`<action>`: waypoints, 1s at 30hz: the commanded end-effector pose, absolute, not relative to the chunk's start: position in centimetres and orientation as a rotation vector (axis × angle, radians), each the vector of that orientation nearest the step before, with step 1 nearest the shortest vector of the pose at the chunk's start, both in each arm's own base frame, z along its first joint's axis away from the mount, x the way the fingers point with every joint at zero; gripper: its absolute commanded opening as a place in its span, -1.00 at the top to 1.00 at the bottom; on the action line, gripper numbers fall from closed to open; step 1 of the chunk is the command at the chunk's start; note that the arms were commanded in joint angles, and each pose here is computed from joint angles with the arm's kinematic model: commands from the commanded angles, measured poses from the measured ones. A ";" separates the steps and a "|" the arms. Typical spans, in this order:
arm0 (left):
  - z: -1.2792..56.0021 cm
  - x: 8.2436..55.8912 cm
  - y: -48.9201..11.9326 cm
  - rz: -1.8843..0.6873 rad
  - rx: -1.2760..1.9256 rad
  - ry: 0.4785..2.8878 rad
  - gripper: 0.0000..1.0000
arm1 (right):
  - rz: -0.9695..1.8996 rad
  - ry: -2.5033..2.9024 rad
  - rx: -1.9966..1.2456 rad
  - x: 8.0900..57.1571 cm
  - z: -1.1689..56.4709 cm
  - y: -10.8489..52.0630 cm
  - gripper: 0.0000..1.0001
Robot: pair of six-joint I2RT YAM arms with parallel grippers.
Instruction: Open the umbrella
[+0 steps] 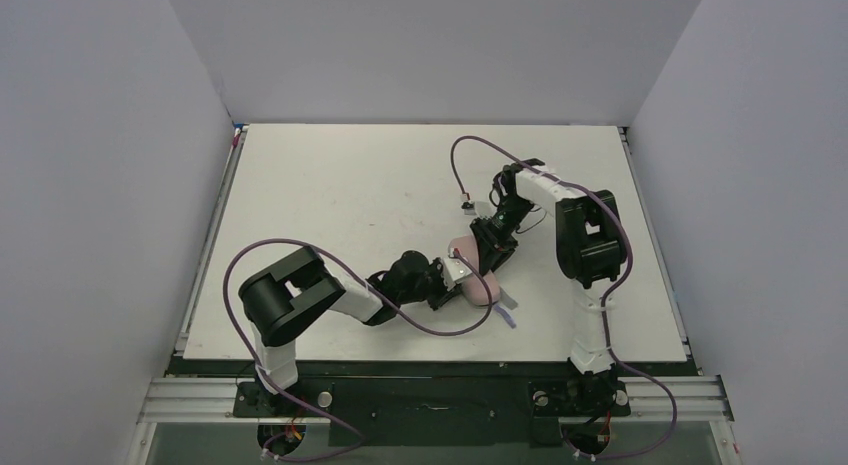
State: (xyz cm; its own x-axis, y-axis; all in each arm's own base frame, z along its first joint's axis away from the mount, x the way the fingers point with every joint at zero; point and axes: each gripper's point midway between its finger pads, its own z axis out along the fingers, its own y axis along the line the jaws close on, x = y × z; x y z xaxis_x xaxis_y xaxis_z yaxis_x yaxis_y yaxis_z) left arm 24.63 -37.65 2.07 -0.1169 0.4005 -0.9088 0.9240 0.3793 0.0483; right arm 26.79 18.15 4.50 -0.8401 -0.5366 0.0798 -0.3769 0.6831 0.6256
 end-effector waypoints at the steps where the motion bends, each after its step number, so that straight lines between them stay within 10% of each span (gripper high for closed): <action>1: 3.3 26.6 -38.8 -0.662 1.102 1.676 0.79 | -0.763 -2.698 0.870 27.4 1.2 17.3 1.00; 30: 2.1 32.9 -33.5 -0.466 1.015 1.753 1.00 | -0.613 -2.637 1.132 27.5 1.0 14.9 1.00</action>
State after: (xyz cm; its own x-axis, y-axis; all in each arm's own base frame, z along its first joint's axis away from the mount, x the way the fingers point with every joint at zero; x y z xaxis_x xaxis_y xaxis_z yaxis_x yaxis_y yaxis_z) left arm 31.38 -34.12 2.05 -0.1357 0.4062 -0.9036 0.8340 0.5391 0.1171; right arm 25.04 17.90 4.42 -0.7854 -0.6168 0.0530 -0.4493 0.6267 0.6367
